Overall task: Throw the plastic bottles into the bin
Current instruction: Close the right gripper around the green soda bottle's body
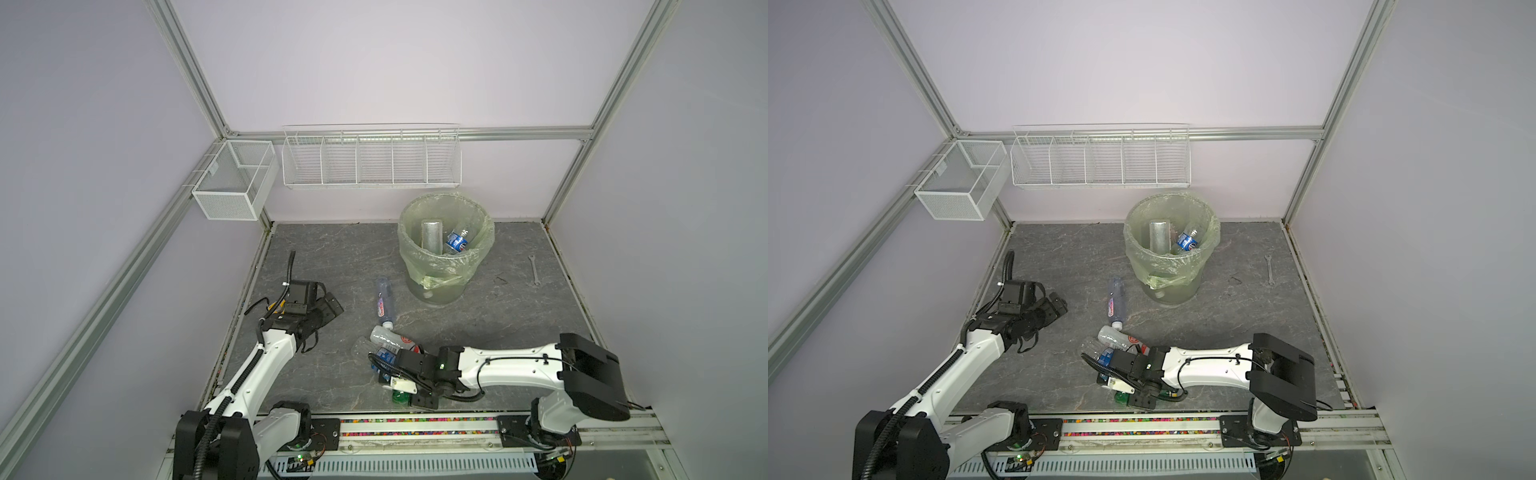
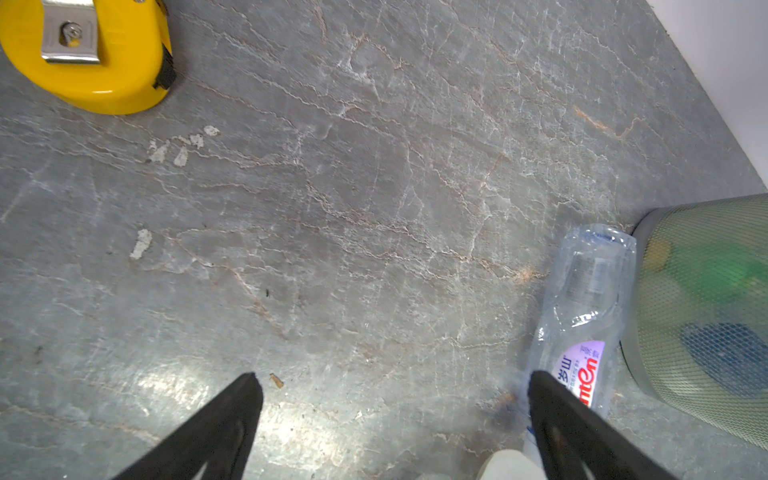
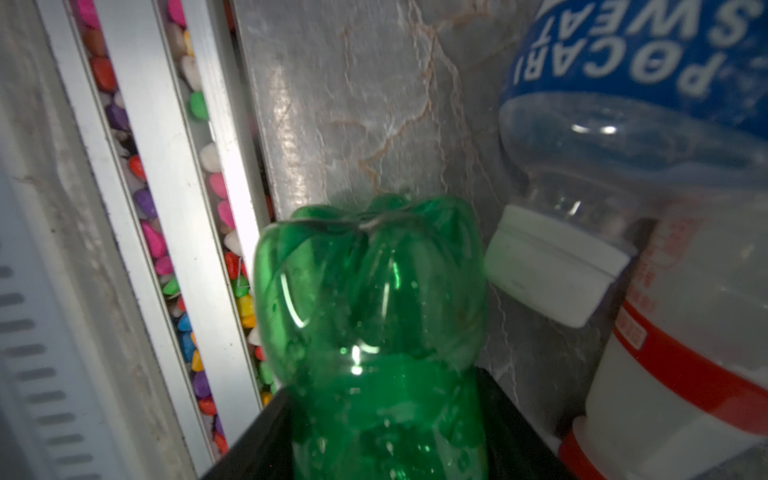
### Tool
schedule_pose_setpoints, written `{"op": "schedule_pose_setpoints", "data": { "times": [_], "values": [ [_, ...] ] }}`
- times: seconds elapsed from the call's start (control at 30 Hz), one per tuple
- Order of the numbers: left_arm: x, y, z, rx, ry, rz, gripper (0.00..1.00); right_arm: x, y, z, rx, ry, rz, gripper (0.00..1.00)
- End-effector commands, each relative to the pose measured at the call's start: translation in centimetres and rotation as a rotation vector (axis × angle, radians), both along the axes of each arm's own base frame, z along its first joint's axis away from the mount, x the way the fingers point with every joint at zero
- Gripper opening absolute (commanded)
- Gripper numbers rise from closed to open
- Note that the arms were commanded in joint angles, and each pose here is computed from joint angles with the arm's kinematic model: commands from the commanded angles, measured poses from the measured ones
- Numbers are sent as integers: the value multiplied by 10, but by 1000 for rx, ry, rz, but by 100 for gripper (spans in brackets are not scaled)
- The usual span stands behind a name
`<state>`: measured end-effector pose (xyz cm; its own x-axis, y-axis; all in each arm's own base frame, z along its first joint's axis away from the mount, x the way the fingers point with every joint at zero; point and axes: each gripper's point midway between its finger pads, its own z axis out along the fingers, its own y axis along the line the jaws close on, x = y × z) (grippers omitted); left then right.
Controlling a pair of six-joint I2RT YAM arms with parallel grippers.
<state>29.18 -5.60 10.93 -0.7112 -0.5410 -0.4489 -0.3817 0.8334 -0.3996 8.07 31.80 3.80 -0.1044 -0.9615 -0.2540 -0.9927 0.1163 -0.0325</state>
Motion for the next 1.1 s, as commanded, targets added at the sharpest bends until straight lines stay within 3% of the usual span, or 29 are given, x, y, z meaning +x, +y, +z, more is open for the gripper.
{"op": "schedule_pose_setpoints", "data": {
  "times": [0.0,0.3,0.7,1.07],
  "values": [
    [9,2,13,14,-42,-2,100,1,4,-3,-3,11,1,52],
    [14,2,17,14,-51,-1,100,10,-3,13,4,-26,-65,47],
    [15,-1,20,-13,-82,4,100,10,-3,55,151,1,-143,47],
    [18,-2,25,-17,-100,0,100,73,-28,105,294,-108,-431,47]
  ]
}}
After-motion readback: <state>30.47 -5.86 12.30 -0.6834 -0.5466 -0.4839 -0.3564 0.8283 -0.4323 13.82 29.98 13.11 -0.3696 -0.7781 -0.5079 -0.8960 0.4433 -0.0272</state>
